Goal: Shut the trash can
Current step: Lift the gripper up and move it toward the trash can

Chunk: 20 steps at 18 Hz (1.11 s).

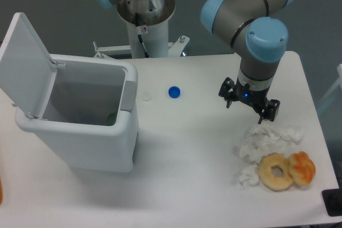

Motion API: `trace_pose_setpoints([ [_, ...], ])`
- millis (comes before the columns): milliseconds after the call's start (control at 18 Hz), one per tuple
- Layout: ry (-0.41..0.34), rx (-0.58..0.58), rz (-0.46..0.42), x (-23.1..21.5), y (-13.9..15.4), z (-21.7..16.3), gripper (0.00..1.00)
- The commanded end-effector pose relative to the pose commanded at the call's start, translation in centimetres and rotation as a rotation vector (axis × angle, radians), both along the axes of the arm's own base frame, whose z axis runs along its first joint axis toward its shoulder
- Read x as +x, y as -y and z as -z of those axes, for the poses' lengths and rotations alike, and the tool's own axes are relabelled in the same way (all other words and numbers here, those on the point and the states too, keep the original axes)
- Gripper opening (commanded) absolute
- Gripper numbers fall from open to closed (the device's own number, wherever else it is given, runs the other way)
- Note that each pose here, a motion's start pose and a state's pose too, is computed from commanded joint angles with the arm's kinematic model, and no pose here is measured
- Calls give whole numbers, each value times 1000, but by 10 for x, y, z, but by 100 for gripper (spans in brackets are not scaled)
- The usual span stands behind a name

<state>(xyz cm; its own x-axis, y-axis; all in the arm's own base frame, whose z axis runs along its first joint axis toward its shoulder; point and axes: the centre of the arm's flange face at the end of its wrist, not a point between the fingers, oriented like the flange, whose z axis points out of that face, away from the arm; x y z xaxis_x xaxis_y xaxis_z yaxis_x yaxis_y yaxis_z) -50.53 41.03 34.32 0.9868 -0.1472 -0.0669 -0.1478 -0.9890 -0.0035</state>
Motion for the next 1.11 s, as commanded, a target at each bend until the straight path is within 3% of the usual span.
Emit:
trace_pose_setpoints([
  [500, 26, -19, -9, 17, -1, 14, 100],
  [722, 12, -26, -93, 25, 4, 2, 100],
  [1111, 25, -28, -130, 38, 5, -25, 100],
])
